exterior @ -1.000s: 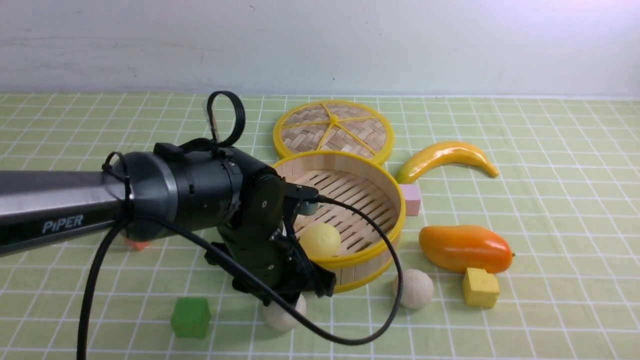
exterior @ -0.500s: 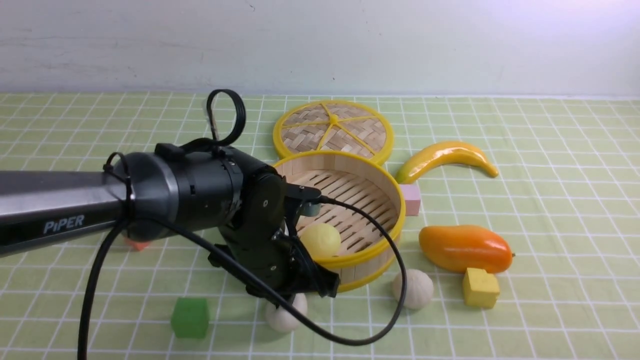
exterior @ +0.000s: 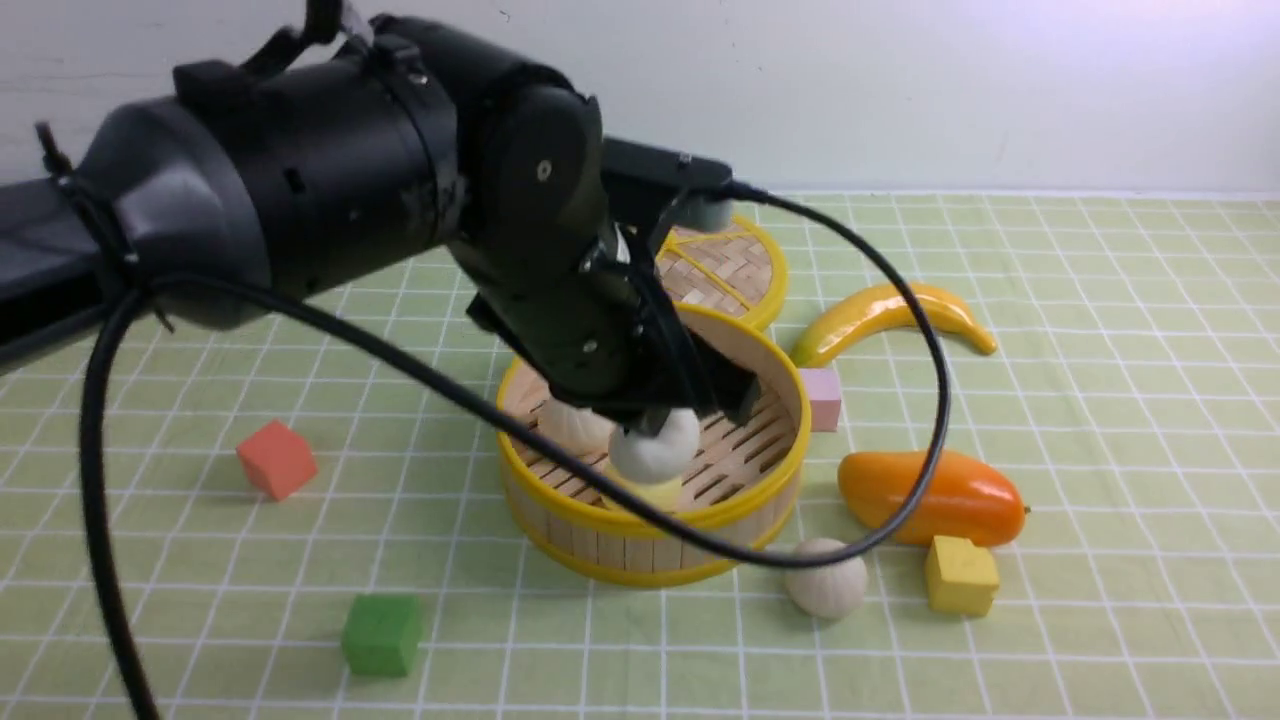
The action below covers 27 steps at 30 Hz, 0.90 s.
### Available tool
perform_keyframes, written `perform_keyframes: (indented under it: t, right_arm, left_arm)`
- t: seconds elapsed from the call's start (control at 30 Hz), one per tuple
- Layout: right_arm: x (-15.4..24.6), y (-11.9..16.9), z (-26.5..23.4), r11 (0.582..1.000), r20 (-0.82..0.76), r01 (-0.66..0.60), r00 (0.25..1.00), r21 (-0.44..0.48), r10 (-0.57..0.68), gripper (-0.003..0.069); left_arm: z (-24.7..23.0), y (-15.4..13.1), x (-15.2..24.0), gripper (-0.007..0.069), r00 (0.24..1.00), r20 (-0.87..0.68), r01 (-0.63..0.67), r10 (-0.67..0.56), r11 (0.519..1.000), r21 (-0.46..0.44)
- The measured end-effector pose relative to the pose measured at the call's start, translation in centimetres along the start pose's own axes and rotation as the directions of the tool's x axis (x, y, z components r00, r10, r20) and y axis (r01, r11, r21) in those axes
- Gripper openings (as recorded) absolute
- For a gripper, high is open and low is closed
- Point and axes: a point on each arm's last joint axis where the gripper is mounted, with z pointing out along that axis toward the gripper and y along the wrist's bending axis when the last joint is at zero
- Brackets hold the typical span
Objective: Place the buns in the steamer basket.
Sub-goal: Use the left arm to put the steamed stuffed bun into the steamer
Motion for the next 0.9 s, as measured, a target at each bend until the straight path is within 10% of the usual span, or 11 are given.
perform_keyframes:
  t: [0.27,0.5,0.77,0.9]
  right_arm:
    - [0.0,0.0,0.0,1.000,0.000,0.000,1.000,0.000,0.000,0.0239]
    - [0.0,0.0,0.0,1.000,0.000,0.000,1.000,0.000,0.000,0.0239]
    - [0.0,0.0,0.0,1.000,0.000,0.000,1.000,0.000,0.000,0.0239]
    - [0.0,0.0,0.0,1.000,0.000,0.000,1.000,0.000,0.000,0.0239]
  left_arm:
    - [7.7,1.6,-3.3,0.0000,0.992,0.023,-0.120,0.124,0.983,-0.135]
    - [13.4,2.5,-3.6,0.0167,0.994,-0.014,-0.109,0.108,0.981,-0.164]
    - [11.3,2.7,-4.0,0.0473,0.998,-0.019,-0.065,0.063,0.985,-0.160]
    - [5.0,2.8,-5.0,0.0489,1.000,0.012,-0.018,0.020,0.988,-0.151]
